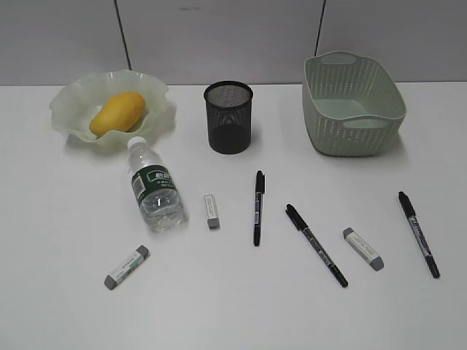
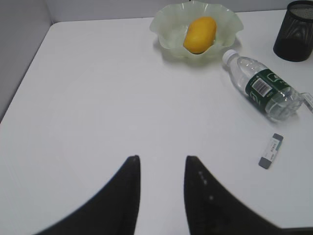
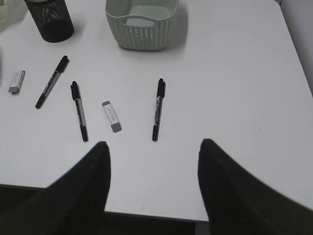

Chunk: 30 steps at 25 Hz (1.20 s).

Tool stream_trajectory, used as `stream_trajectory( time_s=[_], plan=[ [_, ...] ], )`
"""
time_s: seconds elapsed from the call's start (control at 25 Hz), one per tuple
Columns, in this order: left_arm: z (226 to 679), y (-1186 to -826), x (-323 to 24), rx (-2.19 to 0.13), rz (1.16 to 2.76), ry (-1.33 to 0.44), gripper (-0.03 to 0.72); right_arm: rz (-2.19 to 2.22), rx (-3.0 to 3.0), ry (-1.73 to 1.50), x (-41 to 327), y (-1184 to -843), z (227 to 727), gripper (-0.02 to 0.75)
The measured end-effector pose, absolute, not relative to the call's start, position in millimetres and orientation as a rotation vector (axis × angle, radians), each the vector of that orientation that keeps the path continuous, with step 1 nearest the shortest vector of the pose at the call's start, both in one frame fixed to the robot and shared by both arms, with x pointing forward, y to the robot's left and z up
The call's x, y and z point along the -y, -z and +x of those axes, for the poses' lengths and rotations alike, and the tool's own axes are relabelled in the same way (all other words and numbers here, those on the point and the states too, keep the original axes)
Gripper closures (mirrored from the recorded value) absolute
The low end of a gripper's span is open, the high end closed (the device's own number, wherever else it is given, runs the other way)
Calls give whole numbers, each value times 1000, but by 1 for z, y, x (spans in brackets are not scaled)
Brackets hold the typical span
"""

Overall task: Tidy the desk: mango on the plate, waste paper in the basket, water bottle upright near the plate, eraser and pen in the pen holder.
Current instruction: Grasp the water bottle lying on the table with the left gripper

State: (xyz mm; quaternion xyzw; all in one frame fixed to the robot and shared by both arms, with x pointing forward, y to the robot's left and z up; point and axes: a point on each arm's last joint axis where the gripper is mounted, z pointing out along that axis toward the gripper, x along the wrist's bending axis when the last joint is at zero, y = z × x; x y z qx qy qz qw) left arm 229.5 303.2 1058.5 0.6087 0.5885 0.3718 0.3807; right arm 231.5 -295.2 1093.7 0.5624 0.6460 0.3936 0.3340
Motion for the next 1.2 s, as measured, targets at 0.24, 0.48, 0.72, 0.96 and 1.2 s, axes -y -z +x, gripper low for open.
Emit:
stream_trajectory(
  time_s=[0.24, 0.48, 0.72, 0.96, 1.2],
  plan=[
    [230, -1058, -303, -1501, 1553, -946, 449, 1440, -1667, -1033, 296, -1063, 234, 281],
    [229, -1058, -302, -1499, 1552, -939, 449, 1449, -1680, -1008, 296, -1055, 237, 281],
    [229, -1058, -301, -1494, 1548, -920, 449, 1437, -1662, -1017, 297, -1055, 234, 281],
    [229, -1059, -300, -1491, 1546, -913, 449, 1428, -1651, -1025, 297, -1055, 232, 281],
    [229, -1059, -300, -1491, 1546, -912, 449, 1428, -1649, -1025, 297, -1055, 232, 281]
  ],
)
